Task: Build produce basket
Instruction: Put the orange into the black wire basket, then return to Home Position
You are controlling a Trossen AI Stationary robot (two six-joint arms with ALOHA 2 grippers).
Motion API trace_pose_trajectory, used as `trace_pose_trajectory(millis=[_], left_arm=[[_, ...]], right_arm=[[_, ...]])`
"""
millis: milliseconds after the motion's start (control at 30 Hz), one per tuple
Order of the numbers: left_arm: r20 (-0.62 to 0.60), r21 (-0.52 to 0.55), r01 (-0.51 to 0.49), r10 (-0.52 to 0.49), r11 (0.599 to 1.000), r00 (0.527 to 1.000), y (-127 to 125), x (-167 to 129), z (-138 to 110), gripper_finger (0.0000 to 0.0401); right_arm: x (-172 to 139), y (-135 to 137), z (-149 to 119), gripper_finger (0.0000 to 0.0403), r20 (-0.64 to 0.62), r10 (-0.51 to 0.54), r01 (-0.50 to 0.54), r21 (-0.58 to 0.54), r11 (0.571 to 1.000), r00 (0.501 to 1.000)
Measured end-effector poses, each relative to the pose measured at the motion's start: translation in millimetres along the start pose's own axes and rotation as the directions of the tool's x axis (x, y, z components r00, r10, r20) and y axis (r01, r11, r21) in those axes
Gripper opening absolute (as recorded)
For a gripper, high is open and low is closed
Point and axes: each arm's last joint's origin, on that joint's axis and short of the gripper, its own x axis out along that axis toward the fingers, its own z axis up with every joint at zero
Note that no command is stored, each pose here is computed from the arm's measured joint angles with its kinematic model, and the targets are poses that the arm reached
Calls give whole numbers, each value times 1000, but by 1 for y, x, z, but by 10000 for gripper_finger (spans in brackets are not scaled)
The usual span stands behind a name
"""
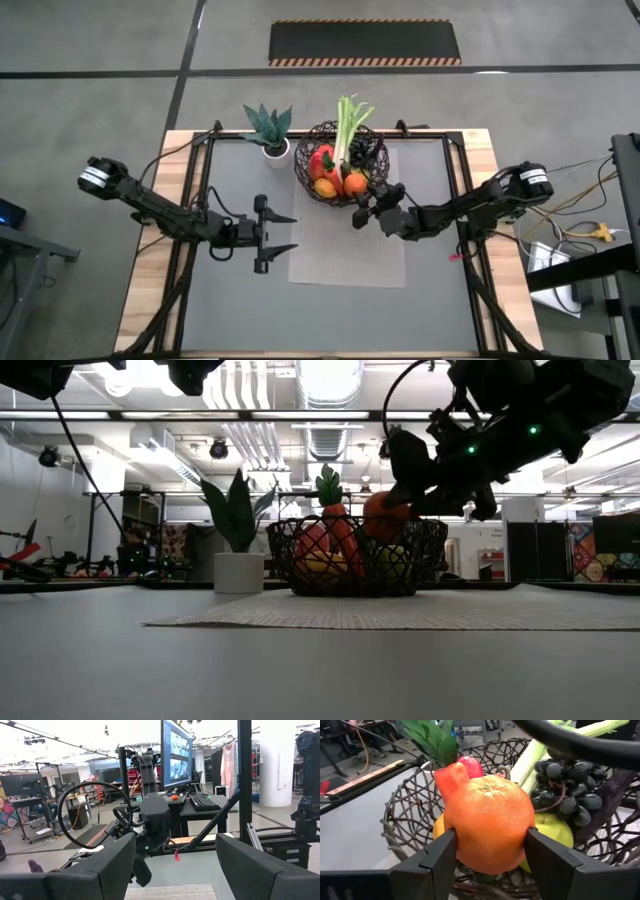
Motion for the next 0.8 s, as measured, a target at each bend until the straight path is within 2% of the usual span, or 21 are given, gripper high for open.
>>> trace_pose_trajectory(millis=[433, 667, 800], left_arm=[[0, -2, 0, 0, 1000, 1000, 0, 0, 0, 258], [0, -7, 27, -27, 1000, 1000, -5, -4, 3, 258], [-30, -5, 75, -75, 997, 997, -12, -15, 9, 258]], right_arm=[[-1, 1, 2, 280, -14, 30, -29, 26, 999, 999], [-15, -1, 24, 275, 9, 72, -73, 39, 997, 997], [-34, -4, 43, 262, -28, 194, -194, -9, 981, 981]])
